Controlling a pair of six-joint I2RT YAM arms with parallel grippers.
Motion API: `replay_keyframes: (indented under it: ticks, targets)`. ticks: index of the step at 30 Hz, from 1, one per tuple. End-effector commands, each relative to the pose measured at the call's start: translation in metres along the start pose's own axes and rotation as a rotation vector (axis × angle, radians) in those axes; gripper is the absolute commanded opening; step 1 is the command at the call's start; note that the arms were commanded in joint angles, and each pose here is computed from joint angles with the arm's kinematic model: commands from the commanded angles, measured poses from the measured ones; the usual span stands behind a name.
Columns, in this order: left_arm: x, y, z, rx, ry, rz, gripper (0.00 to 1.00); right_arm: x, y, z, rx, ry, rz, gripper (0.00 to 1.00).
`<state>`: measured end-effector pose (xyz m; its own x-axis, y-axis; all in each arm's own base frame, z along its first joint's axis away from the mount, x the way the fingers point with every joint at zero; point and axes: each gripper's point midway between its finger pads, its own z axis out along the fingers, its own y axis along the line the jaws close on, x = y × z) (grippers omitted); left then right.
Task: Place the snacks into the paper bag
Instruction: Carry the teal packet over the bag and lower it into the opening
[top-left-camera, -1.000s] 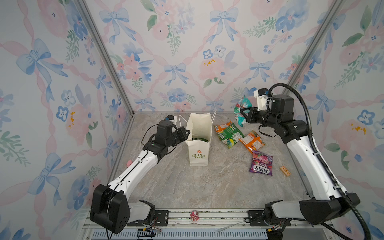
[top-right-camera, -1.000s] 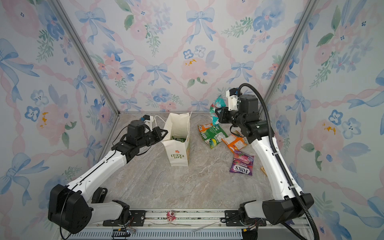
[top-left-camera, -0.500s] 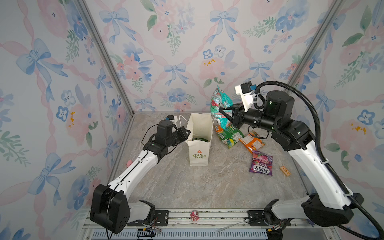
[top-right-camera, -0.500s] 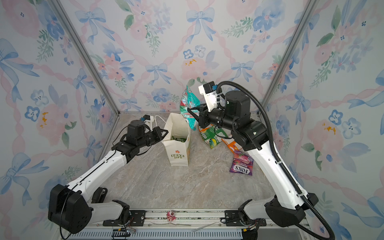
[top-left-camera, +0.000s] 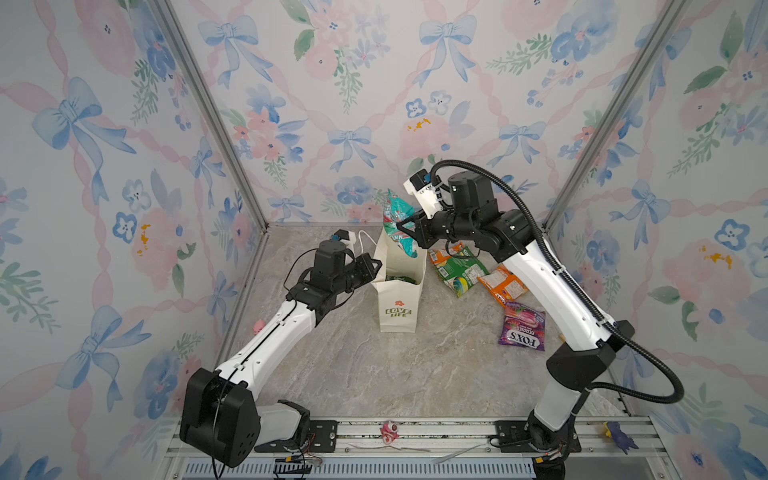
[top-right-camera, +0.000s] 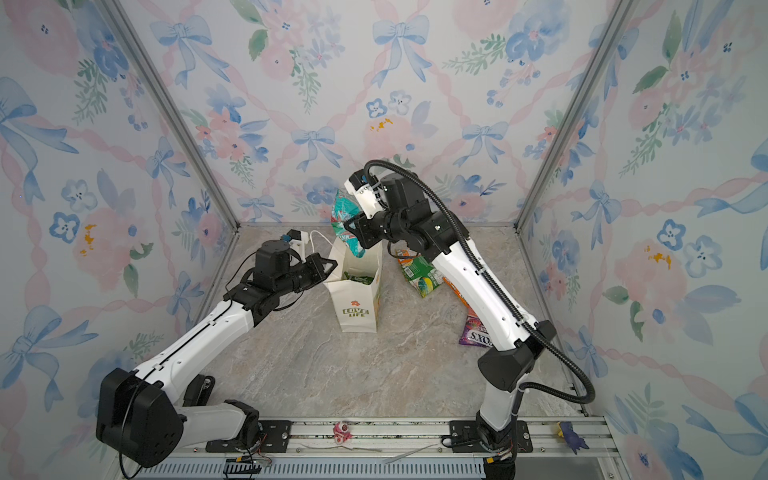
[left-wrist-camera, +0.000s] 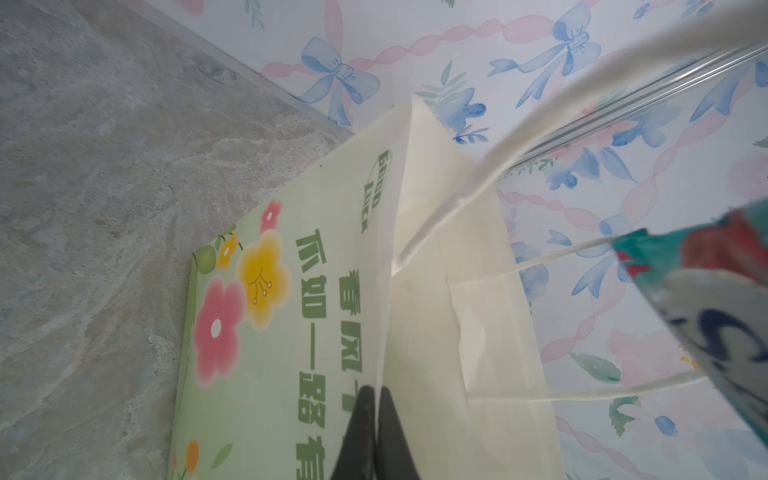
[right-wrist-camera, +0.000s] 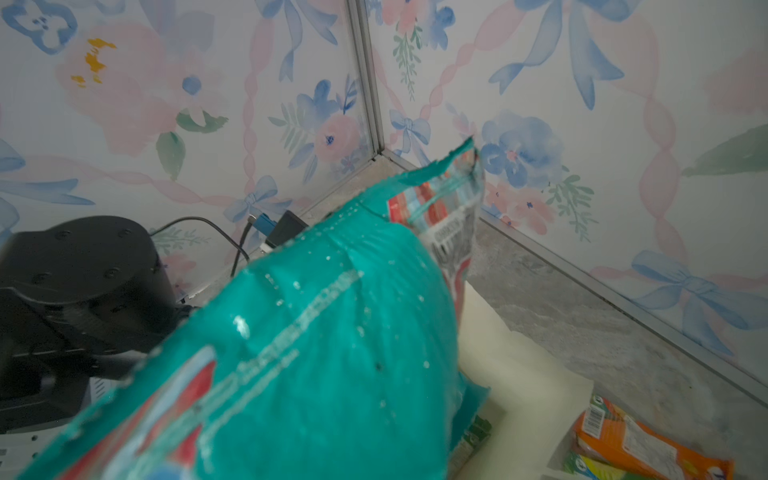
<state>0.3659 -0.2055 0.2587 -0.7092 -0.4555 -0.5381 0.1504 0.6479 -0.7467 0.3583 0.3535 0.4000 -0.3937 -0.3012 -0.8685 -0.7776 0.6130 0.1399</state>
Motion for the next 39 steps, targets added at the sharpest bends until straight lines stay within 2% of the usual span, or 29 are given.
replay_keyframes:
  ticks: [1, 15, 39]
  targets:
    - [-0.005, -0.01, -0.001, 0.037, -0.022, 0.01, 0.0, 0.006, -0.001, -0.006, 0.068, 0.065, -0.074, 0.0]
    - [-0.004, -0.007, -0.001, 0.031, -0.022, 0.009, 0.0, 0.053, -0.019, 0.014, 0.203, 0.274, -0.202, 0.0]
    - [-0.002, -0.009, 0.003, 0.06, -0.013, -0.008, 0.0, 0.082, -0.024, 0.03, 0.318, 0.422, -0.352, 0.02]
